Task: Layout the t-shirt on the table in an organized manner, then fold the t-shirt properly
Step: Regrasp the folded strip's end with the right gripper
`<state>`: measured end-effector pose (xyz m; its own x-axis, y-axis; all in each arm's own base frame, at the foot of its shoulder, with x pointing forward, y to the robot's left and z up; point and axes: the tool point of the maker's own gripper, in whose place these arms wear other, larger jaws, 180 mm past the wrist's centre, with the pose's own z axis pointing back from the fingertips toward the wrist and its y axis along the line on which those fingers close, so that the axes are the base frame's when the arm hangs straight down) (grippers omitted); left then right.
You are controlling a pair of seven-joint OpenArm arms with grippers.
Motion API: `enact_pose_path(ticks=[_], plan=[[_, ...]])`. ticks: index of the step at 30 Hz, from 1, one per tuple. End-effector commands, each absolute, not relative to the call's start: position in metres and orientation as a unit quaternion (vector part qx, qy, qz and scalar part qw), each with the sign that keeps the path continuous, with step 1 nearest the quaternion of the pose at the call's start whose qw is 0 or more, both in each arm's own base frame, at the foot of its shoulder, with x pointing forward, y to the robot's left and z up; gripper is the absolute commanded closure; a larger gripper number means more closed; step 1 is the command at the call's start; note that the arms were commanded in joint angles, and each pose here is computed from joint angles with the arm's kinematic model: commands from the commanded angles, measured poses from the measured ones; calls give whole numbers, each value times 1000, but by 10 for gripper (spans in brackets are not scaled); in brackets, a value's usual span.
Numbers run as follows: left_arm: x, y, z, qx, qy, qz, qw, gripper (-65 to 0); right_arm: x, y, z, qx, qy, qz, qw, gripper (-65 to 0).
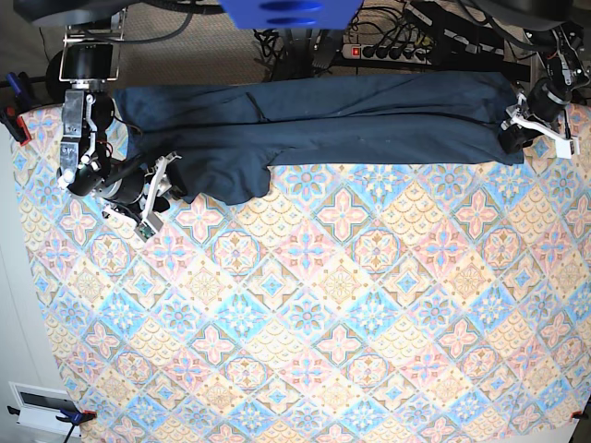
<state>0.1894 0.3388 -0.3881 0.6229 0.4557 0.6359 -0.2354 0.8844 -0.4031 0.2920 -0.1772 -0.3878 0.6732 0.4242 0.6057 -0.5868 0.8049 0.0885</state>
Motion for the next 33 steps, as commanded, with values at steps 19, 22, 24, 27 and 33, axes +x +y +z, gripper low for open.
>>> enact_pose_path(ticks=[19,22,24,27,33], plan=[[196,346,-376,-136,-407,187,884,-207,297,-166,-377,190,-321,260,891,0],[196,346,-376,-136,-407,187,884,-207,292,-163,-364,225,-343,233,882,0],[196,346,-376,-136,-407,187,884,-207,287,-164,-360,237,-352,220,878,0],[196,346,-376,-136,-407,187,884,-207,287,-169,-359,236,-356,212,879,0],[196,346,-376,-136,-407,187,884,-207,289,-171,-358,235,-359,209,879,-69]])
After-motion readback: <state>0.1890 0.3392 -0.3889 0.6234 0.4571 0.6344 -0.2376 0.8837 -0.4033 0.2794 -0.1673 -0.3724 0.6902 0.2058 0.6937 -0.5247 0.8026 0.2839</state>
